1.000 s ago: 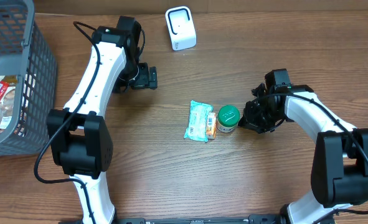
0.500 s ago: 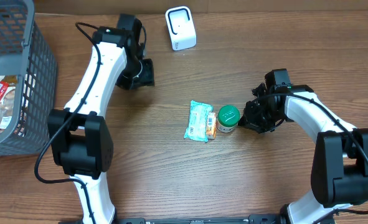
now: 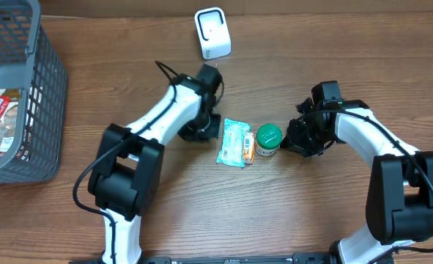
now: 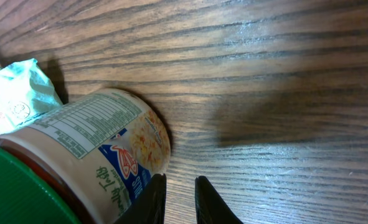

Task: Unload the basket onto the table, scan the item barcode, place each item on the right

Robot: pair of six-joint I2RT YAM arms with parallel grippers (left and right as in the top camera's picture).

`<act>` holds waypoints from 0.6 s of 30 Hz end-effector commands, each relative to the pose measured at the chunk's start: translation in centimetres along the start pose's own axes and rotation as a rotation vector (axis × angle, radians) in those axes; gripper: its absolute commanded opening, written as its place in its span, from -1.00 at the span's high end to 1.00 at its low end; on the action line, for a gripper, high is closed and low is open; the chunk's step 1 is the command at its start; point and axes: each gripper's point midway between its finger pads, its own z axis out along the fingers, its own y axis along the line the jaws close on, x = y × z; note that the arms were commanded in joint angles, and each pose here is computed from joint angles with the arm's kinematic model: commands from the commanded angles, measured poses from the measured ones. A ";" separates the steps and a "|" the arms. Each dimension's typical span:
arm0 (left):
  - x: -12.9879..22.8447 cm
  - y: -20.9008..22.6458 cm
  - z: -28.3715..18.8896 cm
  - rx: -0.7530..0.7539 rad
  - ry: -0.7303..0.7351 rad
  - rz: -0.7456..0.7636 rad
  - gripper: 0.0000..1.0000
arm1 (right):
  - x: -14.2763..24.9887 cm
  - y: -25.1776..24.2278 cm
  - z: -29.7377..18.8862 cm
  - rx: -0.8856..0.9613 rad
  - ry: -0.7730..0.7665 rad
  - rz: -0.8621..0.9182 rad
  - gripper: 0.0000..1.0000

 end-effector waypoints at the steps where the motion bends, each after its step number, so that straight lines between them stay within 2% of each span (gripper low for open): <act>1: 0.6 -0.7 0.0 -0.018 -0.017 -0.029 0.82 | 0.2 -0.1 0.2 0.007 0.003 0.001 0.65; 7: 1.1 -3.1 0.3 0.016 -0.022 -0.008 0.80 | 0.2 -0.1 0.2 0.007 0.004 0.002 0.65; 18: 1.8 -4.7 0.7 0.029 -0.021 0.000 0.79 | 0.3 -0.2 0.2 0.008 0.006 -0.001 0.64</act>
